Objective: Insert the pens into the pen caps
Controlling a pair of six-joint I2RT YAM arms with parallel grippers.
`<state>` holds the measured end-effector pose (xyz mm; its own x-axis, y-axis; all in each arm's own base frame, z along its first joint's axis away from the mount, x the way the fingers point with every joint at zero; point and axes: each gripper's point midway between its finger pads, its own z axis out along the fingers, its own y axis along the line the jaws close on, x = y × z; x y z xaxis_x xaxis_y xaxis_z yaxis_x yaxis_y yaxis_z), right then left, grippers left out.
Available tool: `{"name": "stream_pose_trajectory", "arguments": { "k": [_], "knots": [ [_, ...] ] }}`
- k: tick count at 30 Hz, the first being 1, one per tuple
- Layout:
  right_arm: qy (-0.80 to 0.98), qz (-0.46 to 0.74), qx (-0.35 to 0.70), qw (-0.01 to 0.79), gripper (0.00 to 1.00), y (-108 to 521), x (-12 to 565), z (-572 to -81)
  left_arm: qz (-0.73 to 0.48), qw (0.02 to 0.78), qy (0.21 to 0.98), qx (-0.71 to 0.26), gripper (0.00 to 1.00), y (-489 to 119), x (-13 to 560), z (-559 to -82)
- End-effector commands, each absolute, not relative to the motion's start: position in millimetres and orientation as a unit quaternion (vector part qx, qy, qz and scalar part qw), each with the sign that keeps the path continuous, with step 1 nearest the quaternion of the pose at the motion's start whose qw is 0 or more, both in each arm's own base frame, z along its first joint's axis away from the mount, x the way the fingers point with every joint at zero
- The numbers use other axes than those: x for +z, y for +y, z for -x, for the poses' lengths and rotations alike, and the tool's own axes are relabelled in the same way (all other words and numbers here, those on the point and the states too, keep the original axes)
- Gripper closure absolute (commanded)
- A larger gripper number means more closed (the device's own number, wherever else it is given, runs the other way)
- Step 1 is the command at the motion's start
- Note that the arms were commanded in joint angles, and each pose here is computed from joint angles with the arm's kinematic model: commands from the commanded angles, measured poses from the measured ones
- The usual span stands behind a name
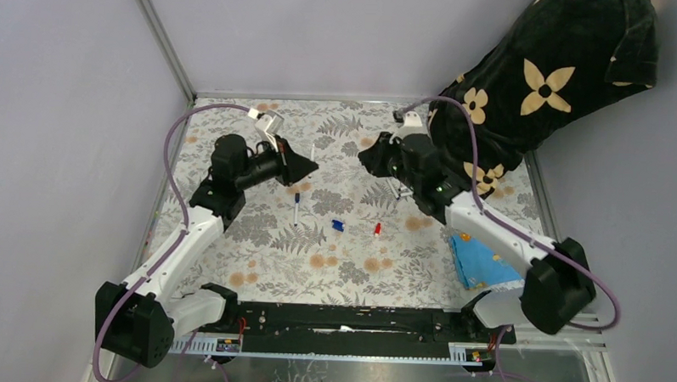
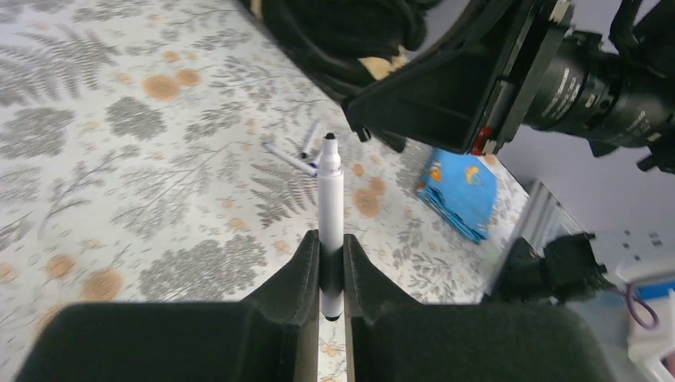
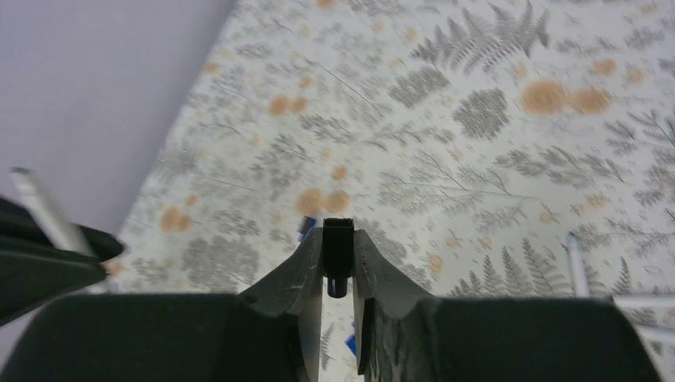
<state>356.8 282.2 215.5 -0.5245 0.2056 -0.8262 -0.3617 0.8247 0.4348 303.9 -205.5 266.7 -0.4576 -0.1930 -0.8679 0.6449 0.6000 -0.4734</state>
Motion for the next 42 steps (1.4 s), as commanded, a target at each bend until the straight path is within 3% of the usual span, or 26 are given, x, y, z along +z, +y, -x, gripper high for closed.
{"name": "stream_pose_trajectory", "arguments": {
  "k": [1,8,17,22,27,42],
  "knots": [
    [0.698,0.056,0.403,0.590,1.00,293.0,306.0,-344.3,-0.225,0.508,0.685,-0.471,1.00,-238.0,299.2,-279.9],
    [0.558,0.038,0.503,0.659,1.00,276.6,387.1,-306.8,-0.274,0.514,0.621,-0.525,1.00,-269.7,337.4,-244.7],
    [0.368,-0.018,0.600,0.710,1.00,245.4,454.9,-276.4,-0.304,0.529,0.558,-0.563,1.00,-285.3,382.5,-238.2],
    [0.301,-0.005,0.629,0.717,1.00,246.5,471.2,-268.2,-0.332,0.525,0.536,-0.571,1.00,-293.1,388.4,-235.7],
    [0.290,0.082,0.654,0.693,1.00,273.9,473.3,-251.3,-0.348,0.522,0.532,-0.569,1.00,-293.2,381.2,-231.8],
    [0.286,0.125,0.691,0.652,1.00,289.0,470.8,-237.3,-0.351,0.523,0.544,-0.554,1.00,-290.2,369.7,-231.9]
  ]
}}
